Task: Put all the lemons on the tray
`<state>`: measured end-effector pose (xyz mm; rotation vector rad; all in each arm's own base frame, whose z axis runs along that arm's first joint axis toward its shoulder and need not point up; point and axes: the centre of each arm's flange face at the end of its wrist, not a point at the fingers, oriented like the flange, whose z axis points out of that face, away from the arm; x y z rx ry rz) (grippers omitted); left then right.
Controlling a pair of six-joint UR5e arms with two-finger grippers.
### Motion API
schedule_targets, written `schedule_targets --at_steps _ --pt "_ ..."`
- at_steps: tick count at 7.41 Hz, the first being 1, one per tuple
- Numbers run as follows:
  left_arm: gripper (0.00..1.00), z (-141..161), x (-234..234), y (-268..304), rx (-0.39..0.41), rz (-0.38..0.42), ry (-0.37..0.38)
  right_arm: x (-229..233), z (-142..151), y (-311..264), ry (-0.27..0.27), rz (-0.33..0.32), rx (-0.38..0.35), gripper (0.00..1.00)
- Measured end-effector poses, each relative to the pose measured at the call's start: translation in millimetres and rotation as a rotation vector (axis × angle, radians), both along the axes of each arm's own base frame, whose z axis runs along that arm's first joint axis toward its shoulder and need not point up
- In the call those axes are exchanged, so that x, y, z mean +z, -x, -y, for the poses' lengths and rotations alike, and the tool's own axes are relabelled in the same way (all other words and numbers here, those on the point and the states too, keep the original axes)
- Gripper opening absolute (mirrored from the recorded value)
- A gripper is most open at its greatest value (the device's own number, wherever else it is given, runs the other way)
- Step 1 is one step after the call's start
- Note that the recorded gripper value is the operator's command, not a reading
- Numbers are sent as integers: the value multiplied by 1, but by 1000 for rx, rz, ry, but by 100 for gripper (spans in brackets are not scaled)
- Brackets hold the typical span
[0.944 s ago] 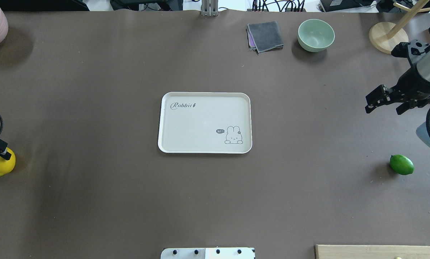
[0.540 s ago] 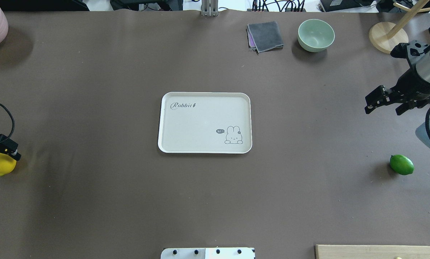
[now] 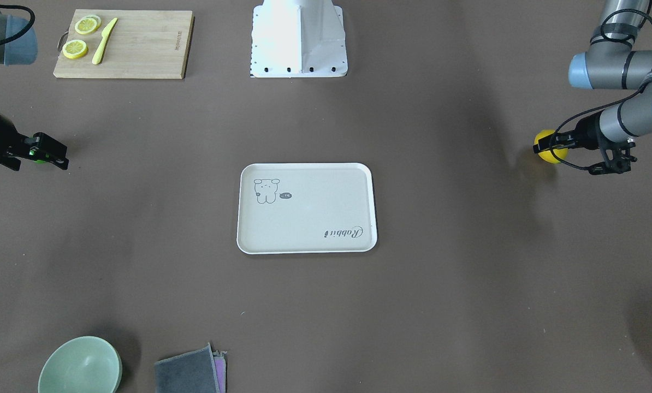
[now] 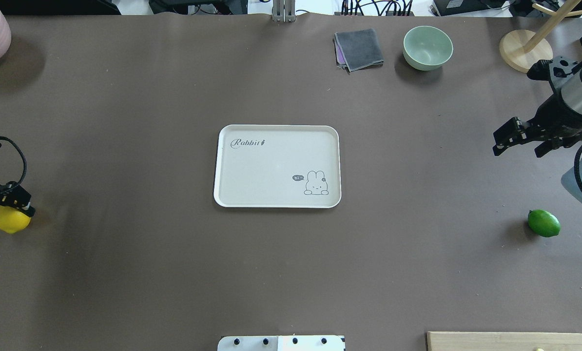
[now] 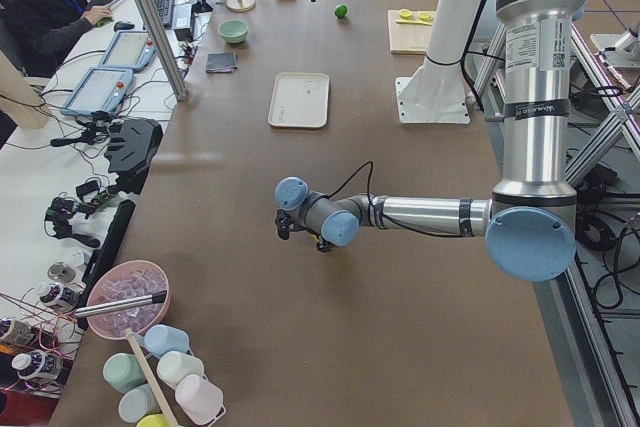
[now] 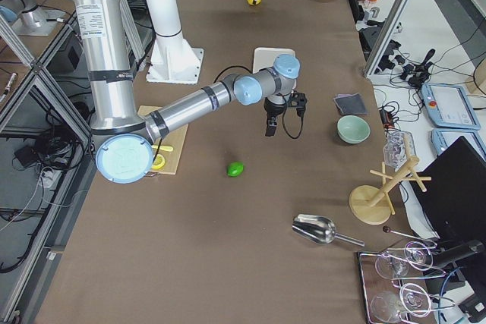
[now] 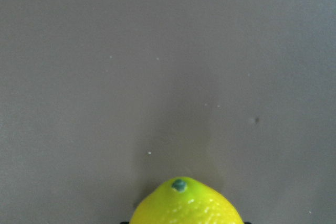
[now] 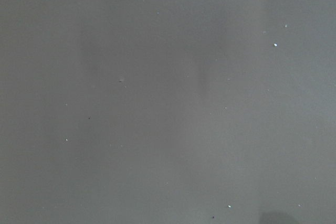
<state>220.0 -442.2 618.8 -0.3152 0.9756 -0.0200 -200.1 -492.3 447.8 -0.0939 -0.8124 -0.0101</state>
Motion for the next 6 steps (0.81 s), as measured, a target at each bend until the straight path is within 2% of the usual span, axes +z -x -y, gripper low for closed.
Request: schedule_targets --at_steps 3,4,6 --pt "0 67 -138 -70 -109 -86 141 0 0 1 0 1 -1 100" --pt "0 83 -182 -111 -127 -89 172 0 0 2 0 1 -2 100" --pt "0 98 -254 -202 -165 -61 188 -1 0 2 -2 2 -4 100"
